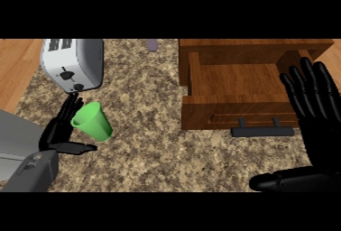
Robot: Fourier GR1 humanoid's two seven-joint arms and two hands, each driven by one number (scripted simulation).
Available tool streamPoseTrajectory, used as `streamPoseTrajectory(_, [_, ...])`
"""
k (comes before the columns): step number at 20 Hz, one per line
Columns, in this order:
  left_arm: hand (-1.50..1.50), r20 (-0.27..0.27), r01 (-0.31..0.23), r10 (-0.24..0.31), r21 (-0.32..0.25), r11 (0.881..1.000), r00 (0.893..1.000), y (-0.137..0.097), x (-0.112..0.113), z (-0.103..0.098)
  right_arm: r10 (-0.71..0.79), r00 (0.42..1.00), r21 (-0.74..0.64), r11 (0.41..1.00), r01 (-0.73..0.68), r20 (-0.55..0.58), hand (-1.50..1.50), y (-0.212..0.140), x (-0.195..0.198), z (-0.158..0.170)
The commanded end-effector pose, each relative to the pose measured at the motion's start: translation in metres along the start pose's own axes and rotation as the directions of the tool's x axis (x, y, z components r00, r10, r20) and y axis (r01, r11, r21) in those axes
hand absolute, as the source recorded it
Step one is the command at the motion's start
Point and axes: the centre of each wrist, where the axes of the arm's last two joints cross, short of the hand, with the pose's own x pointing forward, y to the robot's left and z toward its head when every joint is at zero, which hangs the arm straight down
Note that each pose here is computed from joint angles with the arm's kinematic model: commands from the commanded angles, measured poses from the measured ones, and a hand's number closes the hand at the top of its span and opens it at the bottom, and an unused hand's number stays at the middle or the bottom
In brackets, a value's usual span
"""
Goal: Pick up the cup, place it into the drawer and close the drawer
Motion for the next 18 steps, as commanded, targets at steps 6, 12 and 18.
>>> streamPoseTrajectory(6, [-1.50,0.008,-0.249,0.253,-0.154,0.956,0.967,-0.020,-0.017,0.004,-0.006,1.000,-0.004,1.000,0.006,0.000,-1.50,-0.011,0.000,-0.006])
streamPoseTrajectory(12, [1.50,0.030,-0.318,0.333,-0.221,0.922,0.943,-0.039,-0.024,0.003,0.008,1.000,-0.011,1.000,-0.008,-0.005,-1.50,0.000,-0.001,0.004])
streamPoseTrajectory(18, [1.50,0.171,-0.214,0.243,-0.171,0.962,0.955,-0.035,-0.022,0.005,-0.006,1.000,-0.009,1.000,0.006,0.003,-1.50,0.005,-0.001,0.010])
